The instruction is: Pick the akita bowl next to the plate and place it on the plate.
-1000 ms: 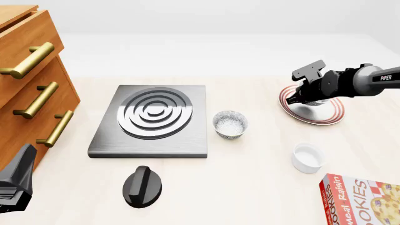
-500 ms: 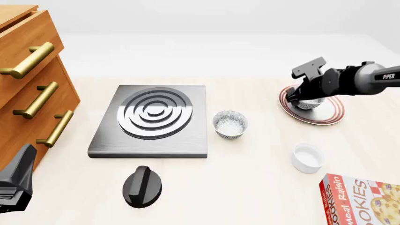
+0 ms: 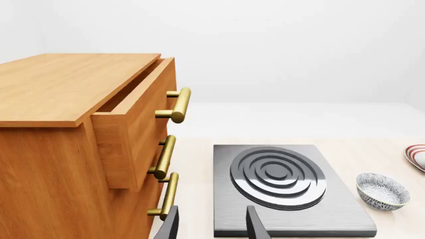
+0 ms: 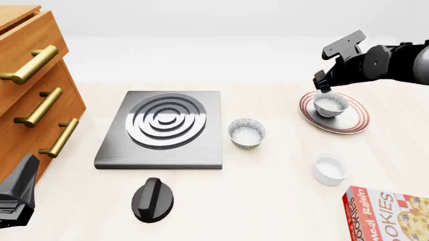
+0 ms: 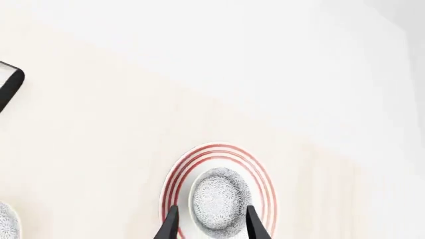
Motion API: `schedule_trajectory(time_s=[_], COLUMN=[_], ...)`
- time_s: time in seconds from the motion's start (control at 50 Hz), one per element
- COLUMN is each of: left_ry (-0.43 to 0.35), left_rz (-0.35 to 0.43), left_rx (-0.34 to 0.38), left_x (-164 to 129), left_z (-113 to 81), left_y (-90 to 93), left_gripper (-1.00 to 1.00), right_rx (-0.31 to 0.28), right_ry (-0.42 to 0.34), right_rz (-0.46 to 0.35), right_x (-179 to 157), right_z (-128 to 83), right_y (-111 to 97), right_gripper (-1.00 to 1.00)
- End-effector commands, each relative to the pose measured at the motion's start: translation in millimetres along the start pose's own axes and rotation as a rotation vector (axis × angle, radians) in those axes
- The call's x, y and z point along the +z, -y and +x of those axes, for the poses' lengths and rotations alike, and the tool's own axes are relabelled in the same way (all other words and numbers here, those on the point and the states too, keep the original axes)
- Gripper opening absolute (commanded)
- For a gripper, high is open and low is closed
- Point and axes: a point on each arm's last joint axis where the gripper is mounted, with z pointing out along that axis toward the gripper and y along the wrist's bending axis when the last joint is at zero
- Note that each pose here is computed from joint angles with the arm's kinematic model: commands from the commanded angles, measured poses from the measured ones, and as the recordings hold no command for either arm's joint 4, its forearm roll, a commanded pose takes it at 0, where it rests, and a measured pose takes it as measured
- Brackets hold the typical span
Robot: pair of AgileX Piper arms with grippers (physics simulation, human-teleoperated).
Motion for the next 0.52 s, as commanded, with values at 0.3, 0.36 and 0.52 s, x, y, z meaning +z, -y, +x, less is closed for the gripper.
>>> schedule_trajectory(time_s=[0.3,0.36,0.52], left_ry=[0.0,0.0,0.0], left_rz=[0.0,0.0,0.0], left_rx=[0.0,0.0,0.0], left_x=[0,0,0], left_z=[0.0,0.0,0.0], left_y=[0.0,0.0,0.0], left_gripper=[1.0,1.0,1.0], right_rx=[-0.248,-0.413,-1.023], right_ry=[0.384,0.496,0.941], right_rz=[-0.046,0.049,0.252], right_x=[-145,-146,-66], right_z=[-116,-113,-73], right_y=[-48,-51,-222], right_gripper=[1.0,1.0,1.0])
